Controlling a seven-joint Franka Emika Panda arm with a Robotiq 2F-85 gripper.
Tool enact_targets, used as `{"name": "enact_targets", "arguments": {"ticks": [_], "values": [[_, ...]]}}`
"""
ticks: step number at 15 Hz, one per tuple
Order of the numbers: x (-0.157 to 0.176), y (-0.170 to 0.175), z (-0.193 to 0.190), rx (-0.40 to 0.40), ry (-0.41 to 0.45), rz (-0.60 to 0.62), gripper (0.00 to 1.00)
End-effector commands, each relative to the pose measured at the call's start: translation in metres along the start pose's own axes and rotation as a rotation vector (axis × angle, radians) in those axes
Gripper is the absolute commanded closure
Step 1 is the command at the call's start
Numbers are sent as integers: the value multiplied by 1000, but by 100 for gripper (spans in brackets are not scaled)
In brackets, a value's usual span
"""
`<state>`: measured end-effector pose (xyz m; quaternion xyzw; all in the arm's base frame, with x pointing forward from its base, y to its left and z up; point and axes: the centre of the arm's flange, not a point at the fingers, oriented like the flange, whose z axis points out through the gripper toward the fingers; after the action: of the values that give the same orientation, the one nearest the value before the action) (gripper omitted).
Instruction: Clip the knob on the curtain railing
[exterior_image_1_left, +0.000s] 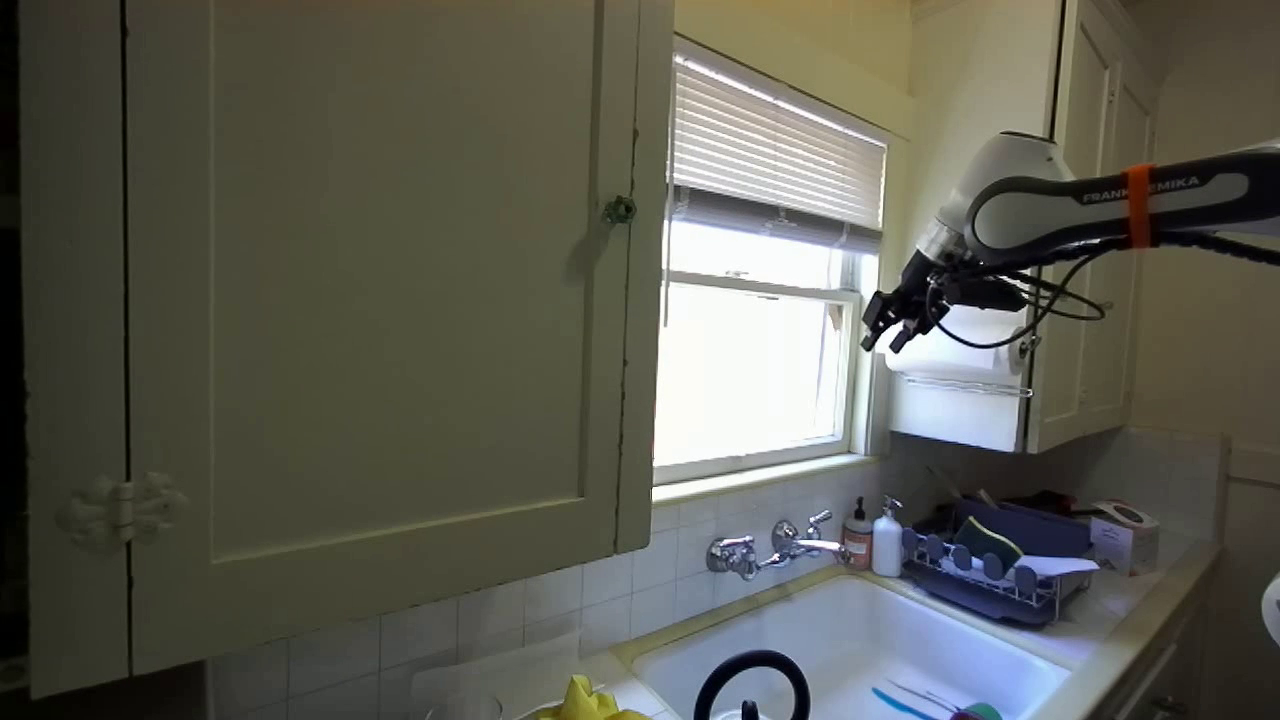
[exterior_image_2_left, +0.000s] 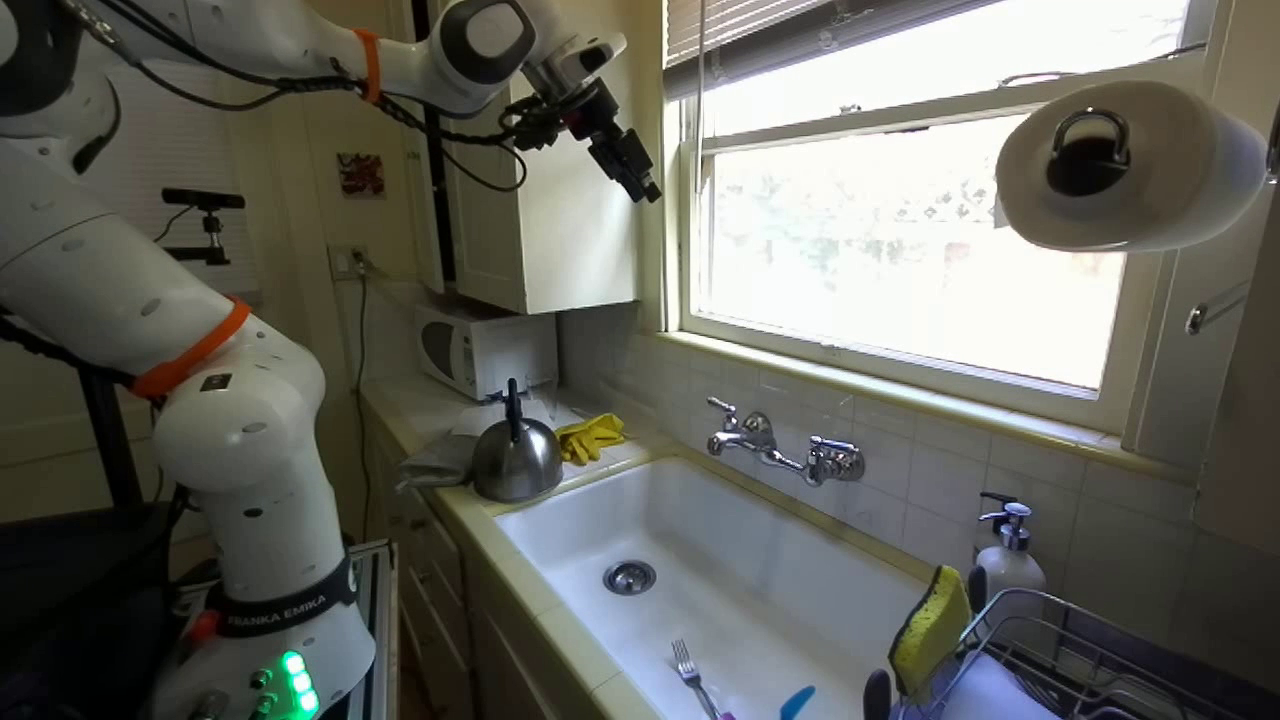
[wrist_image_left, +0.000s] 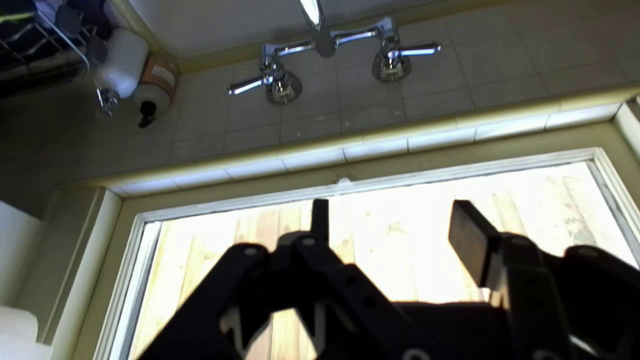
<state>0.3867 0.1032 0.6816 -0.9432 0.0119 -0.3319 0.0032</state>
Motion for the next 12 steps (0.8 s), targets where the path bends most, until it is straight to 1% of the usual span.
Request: {"name": "enact_targets", "arguments": {"ticks": [1,3,5,7,8,9,10,12], "values": [[47,-3,-13,-47,192,1,68],[82,-2,-26,-73,315,-28,84],[116,-3,-35,-101,435,-52,98],[148,-7,-34,-89,521,-82,100],[162,-10,-33,-90,556,-103,100],[178,-16,-29,-71,582,-132,100],[193,-20,-22,-78,609,-152,100],[218,-28,-6,-130,669,-185,100]]}}
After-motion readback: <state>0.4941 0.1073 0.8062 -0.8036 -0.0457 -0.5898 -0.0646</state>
